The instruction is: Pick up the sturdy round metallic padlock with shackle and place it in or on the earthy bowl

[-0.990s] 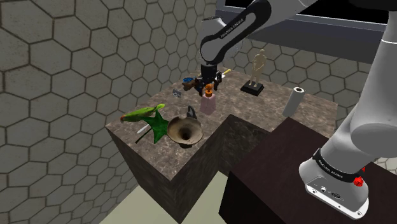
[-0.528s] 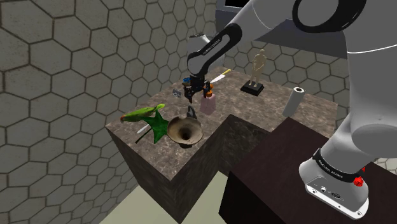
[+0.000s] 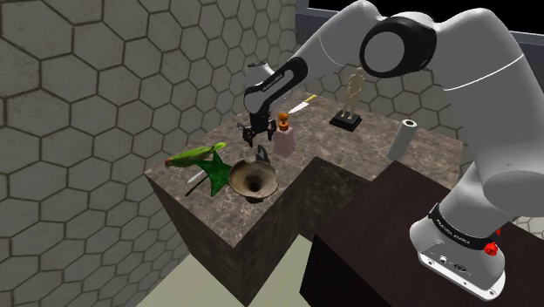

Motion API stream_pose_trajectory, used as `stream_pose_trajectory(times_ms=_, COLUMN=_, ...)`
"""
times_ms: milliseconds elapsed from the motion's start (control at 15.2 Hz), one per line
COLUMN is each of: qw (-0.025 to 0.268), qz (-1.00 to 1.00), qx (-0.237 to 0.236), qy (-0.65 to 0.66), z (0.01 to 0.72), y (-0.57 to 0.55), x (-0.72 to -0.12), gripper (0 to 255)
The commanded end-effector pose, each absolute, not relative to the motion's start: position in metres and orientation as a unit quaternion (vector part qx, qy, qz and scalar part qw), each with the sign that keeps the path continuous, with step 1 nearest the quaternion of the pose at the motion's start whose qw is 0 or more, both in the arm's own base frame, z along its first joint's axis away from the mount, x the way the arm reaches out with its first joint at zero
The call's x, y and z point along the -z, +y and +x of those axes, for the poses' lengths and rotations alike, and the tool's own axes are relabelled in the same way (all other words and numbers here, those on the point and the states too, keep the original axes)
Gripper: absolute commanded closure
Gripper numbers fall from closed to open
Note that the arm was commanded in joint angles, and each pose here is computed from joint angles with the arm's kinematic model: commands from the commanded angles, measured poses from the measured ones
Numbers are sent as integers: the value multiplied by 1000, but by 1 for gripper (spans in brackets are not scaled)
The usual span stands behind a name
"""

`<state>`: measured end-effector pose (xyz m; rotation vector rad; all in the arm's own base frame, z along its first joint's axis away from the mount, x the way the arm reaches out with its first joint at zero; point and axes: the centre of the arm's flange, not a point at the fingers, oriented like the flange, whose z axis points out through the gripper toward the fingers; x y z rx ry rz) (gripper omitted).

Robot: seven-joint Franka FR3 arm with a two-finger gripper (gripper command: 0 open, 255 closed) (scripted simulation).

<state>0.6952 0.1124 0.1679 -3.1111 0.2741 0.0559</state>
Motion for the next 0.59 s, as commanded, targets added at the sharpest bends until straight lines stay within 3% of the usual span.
stream_pose_trajectory(times_ms=0, qw=8, qz=-996, qx=-22, qy=89, z=694, y=112, x=-153, gripper=0)
stream_pose_trajectory(times_ms=528, qw=8, qz=-996, qx=-22, qy=89, z=693, y=113, x=-129, gripper=0)
